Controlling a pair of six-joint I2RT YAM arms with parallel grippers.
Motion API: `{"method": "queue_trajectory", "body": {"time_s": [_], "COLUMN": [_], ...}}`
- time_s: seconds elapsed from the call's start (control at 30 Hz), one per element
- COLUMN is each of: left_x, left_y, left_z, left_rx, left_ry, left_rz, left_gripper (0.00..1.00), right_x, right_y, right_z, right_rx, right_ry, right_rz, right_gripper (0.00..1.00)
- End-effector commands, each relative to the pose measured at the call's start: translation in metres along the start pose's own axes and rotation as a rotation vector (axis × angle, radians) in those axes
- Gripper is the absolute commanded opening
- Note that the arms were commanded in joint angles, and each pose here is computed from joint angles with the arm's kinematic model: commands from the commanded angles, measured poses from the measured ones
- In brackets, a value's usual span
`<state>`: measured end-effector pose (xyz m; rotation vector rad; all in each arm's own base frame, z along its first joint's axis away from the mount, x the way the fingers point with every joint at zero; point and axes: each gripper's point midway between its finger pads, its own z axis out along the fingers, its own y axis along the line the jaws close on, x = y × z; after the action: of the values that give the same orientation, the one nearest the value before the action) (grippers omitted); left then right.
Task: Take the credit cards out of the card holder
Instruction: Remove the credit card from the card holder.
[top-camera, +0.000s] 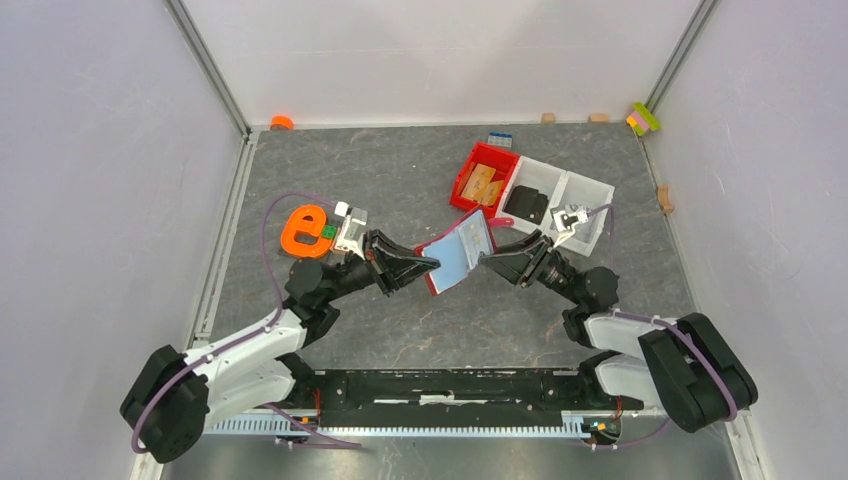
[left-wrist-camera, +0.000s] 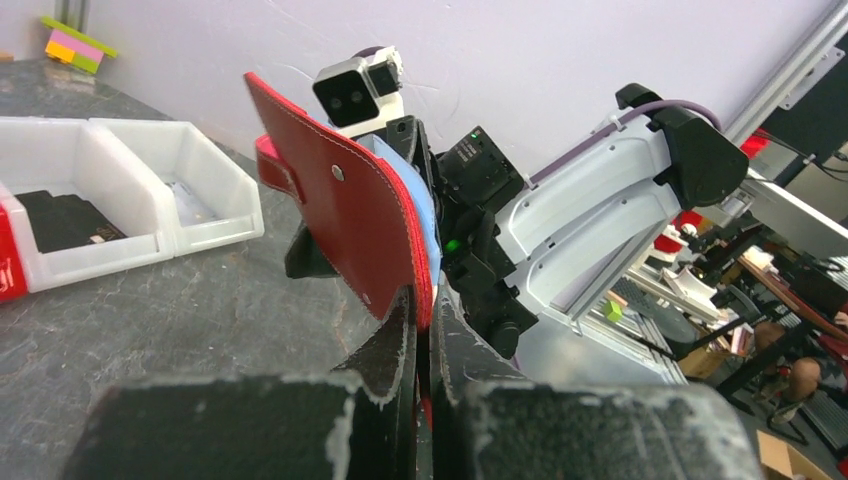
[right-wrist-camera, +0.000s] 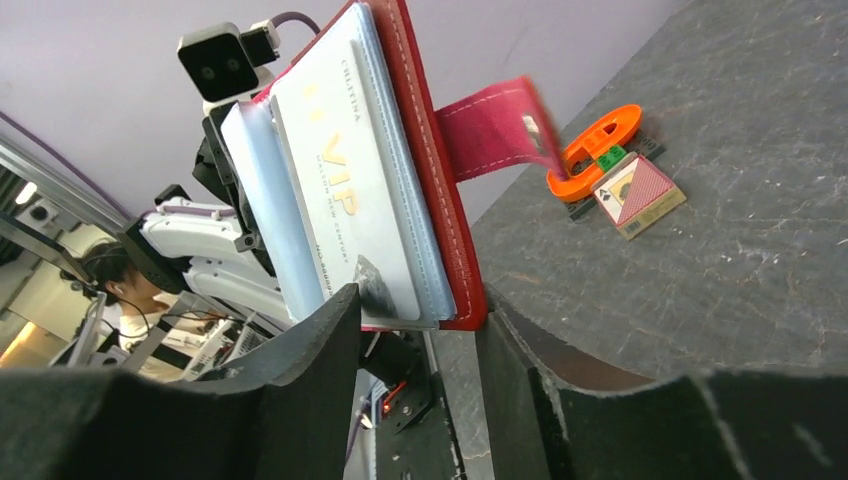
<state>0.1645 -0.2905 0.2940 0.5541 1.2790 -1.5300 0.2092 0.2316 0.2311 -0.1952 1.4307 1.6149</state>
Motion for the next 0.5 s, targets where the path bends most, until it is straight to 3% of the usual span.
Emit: {"method": "queue_trajectory", "body": {"time_s": [0.0,0.47], "left_x": [-0.016,-0.008], "left_y": [0.000,0.014], "left_z": [0.000,0.004], "left_rx": [-0.031,-0.084], "left_ry": [-0.052,-0.014], "left_rz": [0.056,0.035], "left_gripper": [0.02,0.02], "right_x": [-0.029,-0.031], "right_y": [0.074,0.066], "right_z": [-0.006,-0.007], "right_rx": [-0.302,-0.235], "right_ry": [-0.112,-0.126], "right_rz": [-0.221,-0.315], "right_gripper": [0.49,0.45]}}
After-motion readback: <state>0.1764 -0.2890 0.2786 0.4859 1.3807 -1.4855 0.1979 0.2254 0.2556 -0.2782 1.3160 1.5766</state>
